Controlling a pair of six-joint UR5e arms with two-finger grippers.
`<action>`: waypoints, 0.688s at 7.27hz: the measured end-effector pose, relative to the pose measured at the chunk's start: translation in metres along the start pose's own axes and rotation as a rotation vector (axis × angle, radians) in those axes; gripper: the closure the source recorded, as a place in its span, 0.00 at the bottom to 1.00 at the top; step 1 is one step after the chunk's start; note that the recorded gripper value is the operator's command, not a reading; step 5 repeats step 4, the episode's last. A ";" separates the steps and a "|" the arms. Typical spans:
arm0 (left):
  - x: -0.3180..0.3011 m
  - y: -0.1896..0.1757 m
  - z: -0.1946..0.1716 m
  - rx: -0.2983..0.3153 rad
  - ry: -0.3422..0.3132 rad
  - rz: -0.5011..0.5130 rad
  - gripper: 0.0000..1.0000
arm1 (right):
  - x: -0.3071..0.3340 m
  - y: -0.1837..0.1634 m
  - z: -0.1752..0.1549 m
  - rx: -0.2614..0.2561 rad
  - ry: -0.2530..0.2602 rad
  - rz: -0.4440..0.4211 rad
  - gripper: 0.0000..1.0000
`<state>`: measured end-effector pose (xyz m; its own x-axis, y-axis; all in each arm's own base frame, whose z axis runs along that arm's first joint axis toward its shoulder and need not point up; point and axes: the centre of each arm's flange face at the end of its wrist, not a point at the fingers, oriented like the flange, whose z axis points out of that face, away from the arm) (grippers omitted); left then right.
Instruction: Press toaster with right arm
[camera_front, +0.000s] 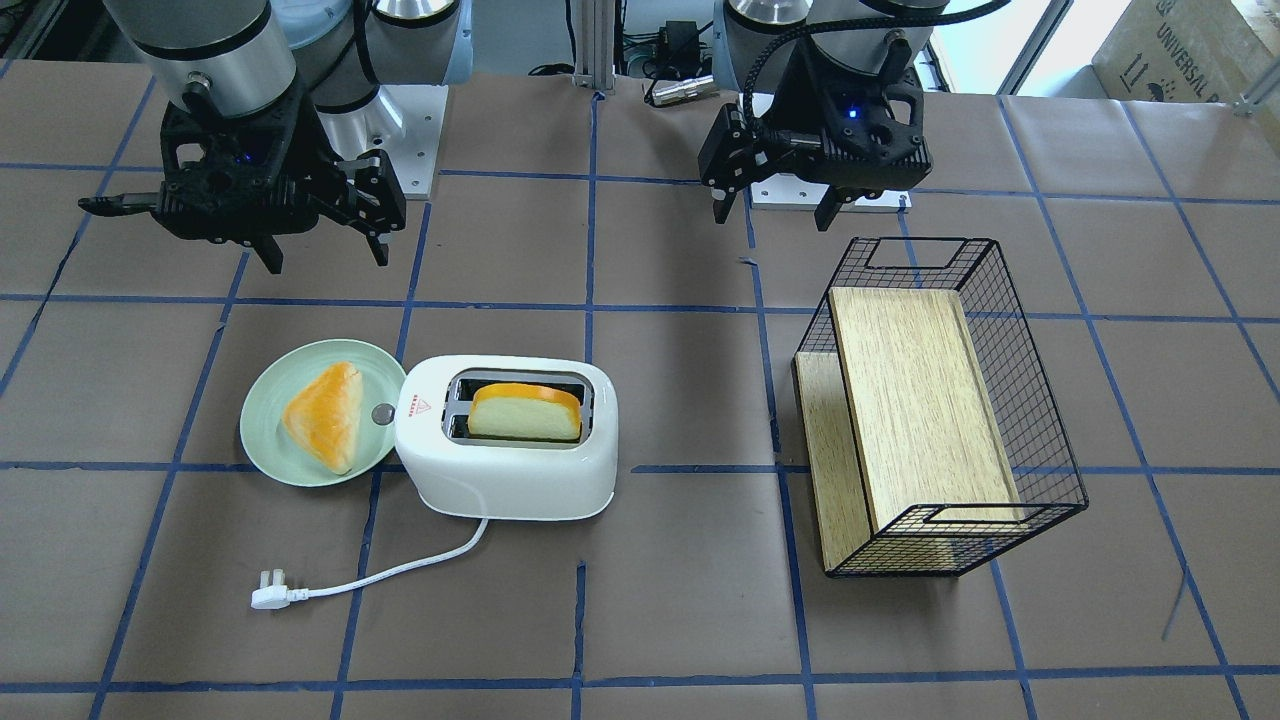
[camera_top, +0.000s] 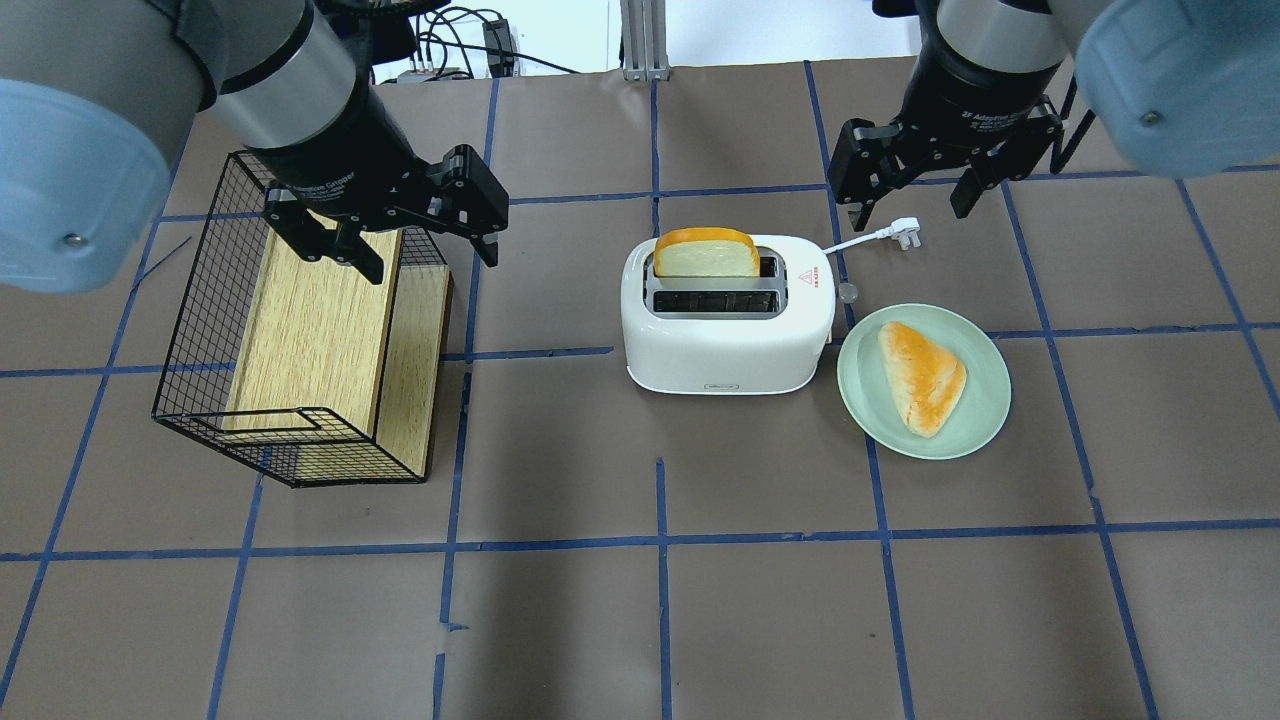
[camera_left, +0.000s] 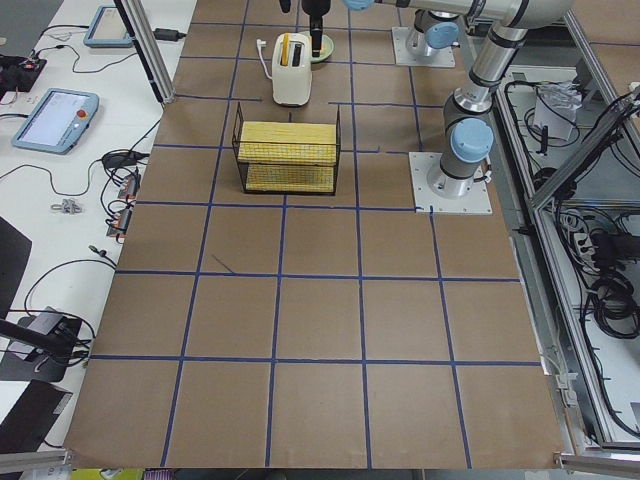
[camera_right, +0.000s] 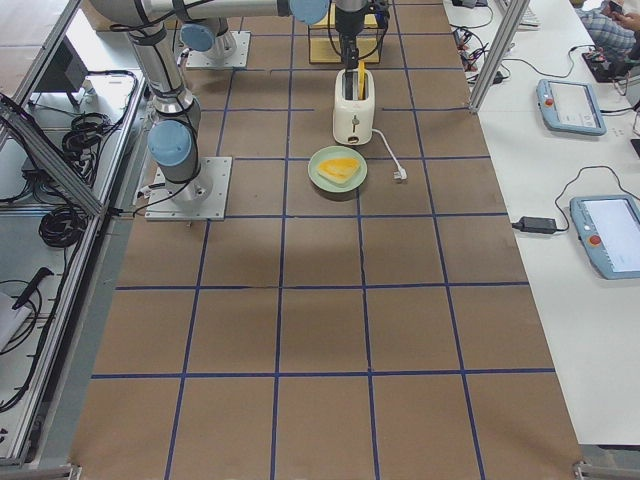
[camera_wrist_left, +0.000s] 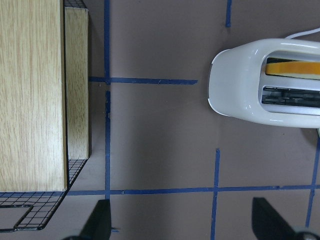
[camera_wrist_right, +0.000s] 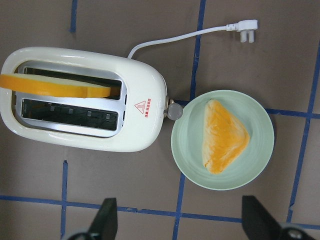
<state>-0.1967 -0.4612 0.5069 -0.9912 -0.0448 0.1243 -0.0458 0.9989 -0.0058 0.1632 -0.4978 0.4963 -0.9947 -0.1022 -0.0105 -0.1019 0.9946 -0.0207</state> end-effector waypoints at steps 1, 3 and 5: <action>0.000 0.000 0.000 0.000 0.000 0.000 0.00 | 0.000 0.000 0.000 -0.002 0.000 0.005 0.00; 0.000 0.000 0.000 0.000 0.000 0.000 0.00 | 0.001 0.001 0.002 -0.007 0.000 0.008 0.00; 0.000 0.000 0.000 0.000 0.000 0.000 0.00 | 0.002 0.000 0.004 -0.013 0.000 0.011 0.00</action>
